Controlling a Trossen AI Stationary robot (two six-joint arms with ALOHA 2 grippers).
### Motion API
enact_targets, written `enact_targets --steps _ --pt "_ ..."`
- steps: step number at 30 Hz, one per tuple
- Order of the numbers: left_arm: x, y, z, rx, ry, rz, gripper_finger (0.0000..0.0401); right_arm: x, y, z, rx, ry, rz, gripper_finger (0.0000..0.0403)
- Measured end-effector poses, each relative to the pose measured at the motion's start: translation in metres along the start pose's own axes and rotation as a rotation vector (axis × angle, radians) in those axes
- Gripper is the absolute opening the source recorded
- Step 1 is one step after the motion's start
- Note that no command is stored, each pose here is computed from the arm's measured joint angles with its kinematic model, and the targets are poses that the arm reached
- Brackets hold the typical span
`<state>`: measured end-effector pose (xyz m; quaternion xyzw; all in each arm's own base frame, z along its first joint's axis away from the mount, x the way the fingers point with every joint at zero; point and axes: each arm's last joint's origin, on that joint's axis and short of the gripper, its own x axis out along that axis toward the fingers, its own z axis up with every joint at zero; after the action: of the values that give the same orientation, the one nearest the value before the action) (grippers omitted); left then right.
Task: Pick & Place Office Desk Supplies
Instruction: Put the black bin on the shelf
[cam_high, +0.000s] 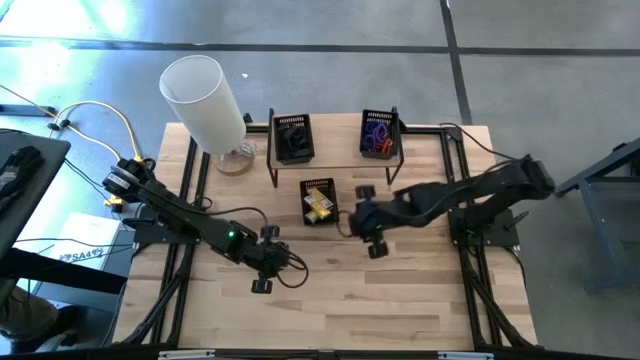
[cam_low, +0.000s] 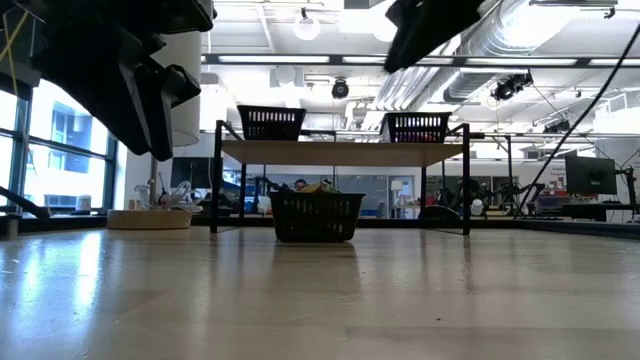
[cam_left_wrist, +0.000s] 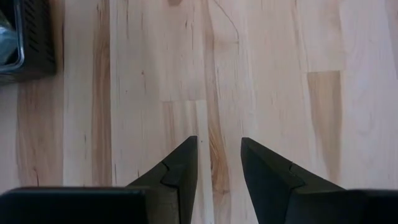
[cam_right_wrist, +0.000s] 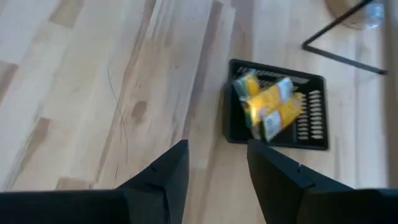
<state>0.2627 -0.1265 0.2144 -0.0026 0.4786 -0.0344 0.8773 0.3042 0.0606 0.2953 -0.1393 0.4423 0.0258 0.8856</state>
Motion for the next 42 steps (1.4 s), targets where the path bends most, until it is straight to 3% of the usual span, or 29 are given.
enact_targets --steps 8,19,33,42 --pt "-0.001 -0.003 -0.005 0.007 0.070 -0.067 0.0117 0.066 0.013 0.008 -0.014 0.026 -0.001 0.0141" --pt "-0.002 -0.005 -0.016 -0.036 0.177 -0.075 0.0117 0.126 -0.001 -0.004 0.038 0.112 -0.031 0.0140" --pt "-0.006 -0.020 -0.024 0.071 0.192 -0.103 0.0117 0.137 -0.022 -0.011 0.157 0.138 -0.055 0.0140" --pt "-0.008 -0.028 -0.028 0.131 0.192 -0.121 0.0117 0.136 -0.022 -0.019 0.152 0.214 -0.032 0.0140"
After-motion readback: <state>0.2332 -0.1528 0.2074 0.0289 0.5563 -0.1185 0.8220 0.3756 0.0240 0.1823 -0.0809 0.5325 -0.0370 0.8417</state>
